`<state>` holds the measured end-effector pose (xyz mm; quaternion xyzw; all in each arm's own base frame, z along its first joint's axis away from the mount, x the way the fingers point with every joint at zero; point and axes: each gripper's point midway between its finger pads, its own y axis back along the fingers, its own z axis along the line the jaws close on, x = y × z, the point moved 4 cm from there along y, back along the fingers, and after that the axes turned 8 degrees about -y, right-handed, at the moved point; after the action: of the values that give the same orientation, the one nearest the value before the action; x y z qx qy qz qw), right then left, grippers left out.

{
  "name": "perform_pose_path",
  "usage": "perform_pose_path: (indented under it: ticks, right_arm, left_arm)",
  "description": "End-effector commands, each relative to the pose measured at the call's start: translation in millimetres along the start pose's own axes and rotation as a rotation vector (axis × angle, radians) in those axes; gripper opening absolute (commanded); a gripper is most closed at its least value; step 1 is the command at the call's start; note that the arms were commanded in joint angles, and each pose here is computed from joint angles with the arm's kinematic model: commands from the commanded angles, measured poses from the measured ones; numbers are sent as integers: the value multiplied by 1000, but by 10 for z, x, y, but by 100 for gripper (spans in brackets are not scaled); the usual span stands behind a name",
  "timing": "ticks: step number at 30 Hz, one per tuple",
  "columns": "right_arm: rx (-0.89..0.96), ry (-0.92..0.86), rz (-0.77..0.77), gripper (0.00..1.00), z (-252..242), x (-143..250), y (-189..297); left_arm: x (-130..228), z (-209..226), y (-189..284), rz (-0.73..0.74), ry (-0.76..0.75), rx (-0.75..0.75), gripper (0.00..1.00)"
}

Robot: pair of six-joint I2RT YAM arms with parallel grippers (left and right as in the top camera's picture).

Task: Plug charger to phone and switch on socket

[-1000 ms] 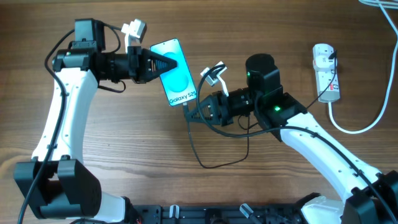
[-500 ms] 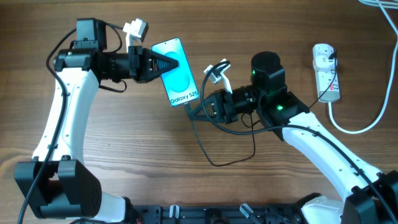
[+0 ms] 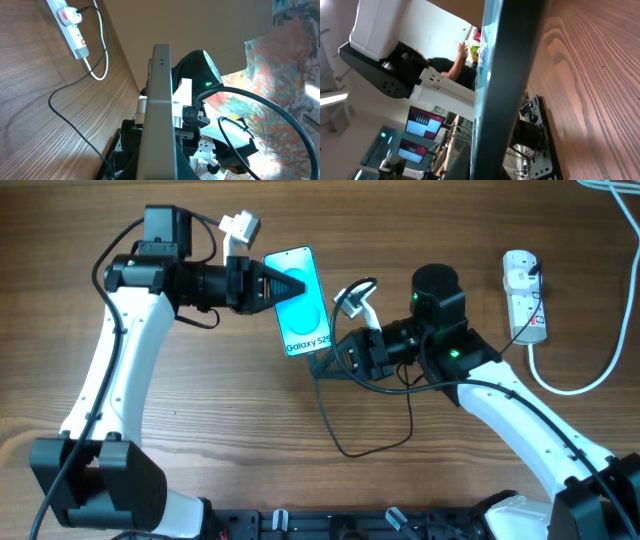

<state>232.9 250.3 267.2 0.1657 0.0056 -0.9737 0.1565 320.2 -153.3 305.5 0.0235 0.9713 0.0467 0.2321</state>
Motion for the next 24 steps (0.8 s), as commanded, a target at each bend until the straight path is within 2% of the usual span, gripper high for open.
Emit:
perform_pose_path:
  ticks: [1,19,24]
  right_arm:
    - [156,49,-255,4,-127,-446,258]
    - [148,45,-242,5,-120,-428,252]
    - [149,42,-242,16,-124,-426,252]
  left_arm:
    - [172,-209,-217,67,4,68,4]
    - [172,-204,-217,67,4,64,4]
    - [173,-199,-217,67,4,60,4]
